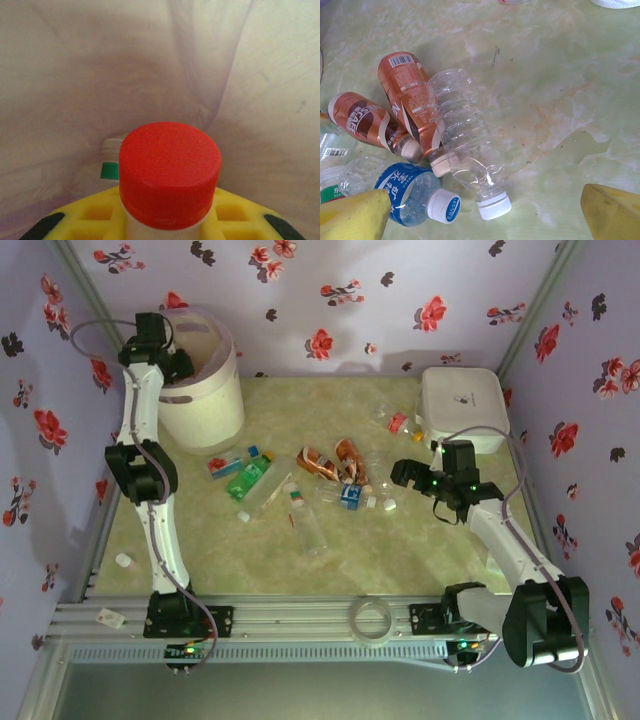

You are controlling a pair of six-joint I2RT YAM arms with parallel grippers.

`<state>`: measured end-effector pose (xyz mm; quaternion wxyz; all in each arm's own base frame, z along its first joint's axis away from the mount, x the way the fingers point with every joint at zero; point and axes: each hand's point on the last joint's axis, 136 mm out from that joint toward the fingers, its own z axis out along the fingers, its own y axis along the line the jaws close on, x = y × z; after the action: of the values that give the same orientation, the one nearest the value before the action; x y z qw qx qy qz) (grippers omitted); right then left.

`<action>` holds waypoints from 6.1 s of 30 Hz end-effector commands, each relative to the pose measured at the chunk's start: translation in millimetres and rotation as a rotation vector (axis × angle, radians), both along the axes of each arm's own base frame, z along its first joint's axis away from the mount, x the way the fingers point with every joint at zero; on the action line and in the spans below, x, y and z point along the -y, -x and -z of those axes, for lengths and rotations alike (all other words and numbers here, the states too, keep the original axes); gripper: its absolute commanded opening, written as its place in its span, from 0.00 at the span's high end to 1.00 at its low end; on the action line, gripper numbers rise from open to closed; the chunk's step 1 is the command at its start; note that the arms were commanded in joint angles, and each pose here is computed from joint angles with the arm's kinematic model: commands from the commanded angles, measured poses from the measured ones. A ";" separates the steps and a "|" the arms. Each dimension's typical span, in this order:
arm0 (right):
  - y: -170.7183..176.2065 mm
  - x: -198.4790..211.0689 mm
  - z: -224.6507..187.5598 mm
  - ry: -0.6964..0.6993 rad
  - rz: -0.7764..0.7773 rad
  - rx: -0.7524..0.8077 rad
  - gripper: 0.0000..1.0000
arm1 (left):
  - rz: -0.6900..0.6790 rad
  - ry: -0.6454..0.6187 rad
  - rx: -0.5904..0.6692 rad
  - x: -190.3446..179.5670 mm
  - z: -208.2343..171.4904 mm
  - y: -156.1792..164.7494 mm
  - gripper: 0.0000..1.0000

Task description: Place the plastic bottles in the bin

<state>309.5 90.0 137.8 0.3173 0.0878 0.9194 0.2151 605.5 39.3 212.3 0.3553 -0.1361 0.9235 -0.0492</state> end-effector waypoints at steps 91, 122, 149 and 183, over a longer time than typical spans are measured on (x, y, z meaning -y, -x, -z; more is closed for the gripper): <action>-197.8 -6.4 104.2 0.638 -0.496 -0.260 0.28 | 0.197 0.251 0.327 125.5 -108.1 263.5 0.09; -192.1 -4.7 68.9 0.552 -0.409 -0.144 0.62 | 0.202 0.312 0.348 133.7 -111.3 263.3 0.09; -206.1 -4.6 98.5 0.545 -0.404 -0.202 0.71 | 0.198 0.316 0.353 133.9 -113.7 260.0 0.09; -2.7 -145.8 -49.3 -0.010 -0.528 0.141 0.71 | 0.553 0.943 0.233 399.4 -68.2 215.4 0.00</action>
<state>320.0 225.1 172.8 0.3046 -0.1654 0.8998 0.2652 388.2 -338.8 238.5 0.3100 -0.0513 0.7961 -0.5172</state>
